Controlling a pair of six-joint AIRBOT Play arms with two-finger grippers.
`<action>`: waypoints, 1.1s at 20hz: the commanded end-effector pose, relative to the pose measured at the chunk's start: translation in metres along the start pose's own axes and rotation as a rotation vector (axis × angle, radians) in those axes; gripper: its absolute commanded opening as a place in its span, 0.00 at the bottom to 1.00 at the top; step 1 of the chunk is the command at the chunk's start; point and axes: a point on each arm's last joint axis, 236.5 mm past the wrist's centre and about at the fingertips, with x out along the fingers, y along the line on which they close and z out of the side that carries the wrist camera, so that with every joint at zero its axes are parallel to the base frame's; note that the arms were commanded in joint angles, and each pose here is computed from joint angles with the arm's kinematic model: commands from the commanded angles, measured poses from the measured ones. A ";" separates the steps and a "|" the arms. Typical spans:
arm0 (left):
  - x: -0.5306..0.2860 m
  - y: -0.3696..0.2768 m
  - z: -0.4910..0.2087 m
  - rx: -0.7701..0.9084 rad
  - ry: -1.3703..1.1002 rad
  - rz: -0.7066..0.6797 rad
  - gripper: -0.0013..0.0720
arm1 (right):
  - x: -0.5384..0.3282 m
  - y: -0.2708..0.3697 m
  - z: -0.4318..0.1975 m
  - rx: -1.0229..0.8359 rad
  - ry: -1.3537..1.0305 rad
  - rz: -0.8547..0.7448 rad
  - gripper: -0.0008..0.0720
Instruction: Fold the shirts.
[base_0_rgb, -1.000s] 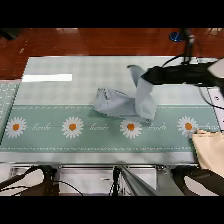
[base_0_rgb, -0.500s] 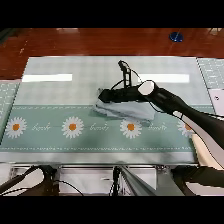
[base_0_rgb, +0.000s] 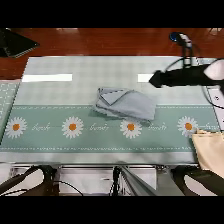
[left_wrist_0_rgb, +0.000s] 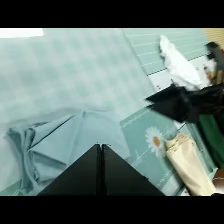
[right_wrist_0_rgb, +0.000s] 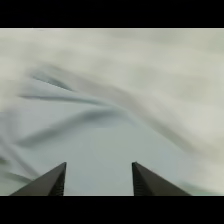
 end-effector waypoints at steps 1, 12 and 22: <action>0.003 0.012 -0.010 0.000 0.043 0.055 0.04 | -0.063 -0.133 -0.071 0.163 0.217 -0.357 0.69; 0.008 0.020 -0.026 -0.052 0.086 0.051 0.04 | 0.084 -0.064 -0.157 0.674 0.249 0.179 0.82; 0.007 0.029 -0.031 -0.047 0.106 0.090 0.04 | 0.113 0.023 -0.112 0.572 0.197 0.457 0.05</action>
